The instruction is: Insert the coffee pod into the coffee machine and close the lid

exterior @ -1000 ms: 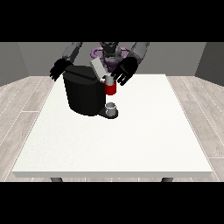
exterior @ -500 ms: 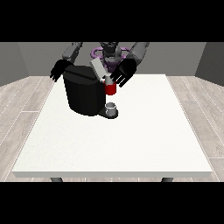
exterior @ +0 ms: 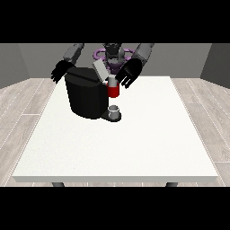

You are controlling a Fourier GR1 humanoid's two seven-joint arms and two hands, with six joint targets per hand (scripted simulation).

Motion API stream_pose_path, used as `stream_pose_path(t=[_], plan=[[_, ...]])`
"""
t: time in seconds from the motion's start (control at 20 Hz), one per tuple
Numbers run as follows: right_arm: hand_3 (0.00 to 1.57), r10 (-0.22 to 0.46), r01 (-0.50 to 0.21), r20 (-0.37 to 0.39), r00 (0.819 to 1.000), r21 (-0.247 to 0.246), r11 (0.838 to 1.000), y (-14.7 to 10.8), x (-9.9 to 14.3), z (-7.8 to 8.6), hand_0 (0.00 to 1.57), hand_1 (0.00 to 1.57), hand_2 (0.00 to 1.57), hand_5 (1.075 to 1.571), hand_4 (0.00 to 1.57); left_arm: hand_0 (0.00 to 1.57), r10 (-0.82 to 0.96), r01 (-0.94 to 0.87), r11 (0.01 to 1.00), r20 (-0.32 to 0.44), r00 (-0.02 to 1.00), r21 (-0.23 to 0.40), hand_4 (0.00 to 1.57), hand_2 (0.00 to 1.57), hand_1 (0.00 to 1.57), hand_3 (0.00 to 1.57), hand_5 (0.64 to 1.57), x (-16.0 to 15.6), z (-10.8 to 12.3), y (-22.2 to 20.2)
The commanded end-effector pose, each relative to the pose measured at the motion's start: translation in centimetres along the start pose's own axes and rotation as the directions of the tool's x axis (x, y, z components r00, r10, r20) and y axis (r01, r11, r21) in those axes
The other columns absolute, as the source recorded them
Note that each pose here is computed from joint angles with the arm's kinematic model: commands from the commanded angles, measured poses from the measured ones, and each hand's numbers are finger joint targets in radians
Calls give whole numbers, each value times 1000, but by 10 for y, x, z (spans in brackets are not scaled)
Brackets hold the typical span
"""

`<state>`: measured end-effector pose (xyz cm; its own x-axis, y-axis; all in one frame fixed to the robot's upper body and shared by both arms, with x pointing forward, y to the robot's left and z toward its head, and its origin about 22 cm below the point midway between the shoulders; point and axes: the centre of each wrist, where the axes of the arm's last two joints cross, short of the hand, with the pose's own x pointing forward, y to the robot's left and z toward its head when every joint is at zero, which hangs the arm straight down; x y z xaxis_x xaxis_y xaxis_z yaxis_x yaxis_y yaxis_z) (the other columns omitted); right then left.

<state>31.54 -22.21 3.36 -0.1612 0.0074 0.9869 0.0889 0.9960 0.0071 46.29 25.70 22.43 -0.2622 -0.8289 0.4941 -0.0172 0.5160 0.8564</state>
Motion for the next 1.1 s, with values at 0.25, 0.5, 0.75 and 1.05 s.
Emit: stream_pose_path(t=[0.25, 0.5, 0.75, 1.05], plan=[[0, -5, 5, 11, 1000, -19, 1000, 17, -3, 0, 0, 0, 0, 1571, 411, 1066, -27, 27, 1000, 25, 999, 4, 371, 1115, 1066, 928, 1571, 9, -3, 16], [0, 11, -11, 17, 1000, -22, 1000, 13, -11, 11, 0, 0, 0, 1571, 353, 0, -114, 118, 991, 49, 992, -68, 0, 0, 0, 0, 1571, -7, 4, 2], [0, 10, -10, -28, 1000, 0, 1000, 6, -14, 17, 0, 0, 0, 1571, 387, 0, -128, 127, 987, 0, 992, -98, 0, 0, 0, 0, 1571, -13, 6, -9], [0, -8, 8, -59, 998, -7, 1000, 15, -2, 7, 0, 0, 0, 1571, 363, 0, -108, 108, 989, 4, 994, -105, 0, 0, 0, 0, 1571, -16, 7, 22]])
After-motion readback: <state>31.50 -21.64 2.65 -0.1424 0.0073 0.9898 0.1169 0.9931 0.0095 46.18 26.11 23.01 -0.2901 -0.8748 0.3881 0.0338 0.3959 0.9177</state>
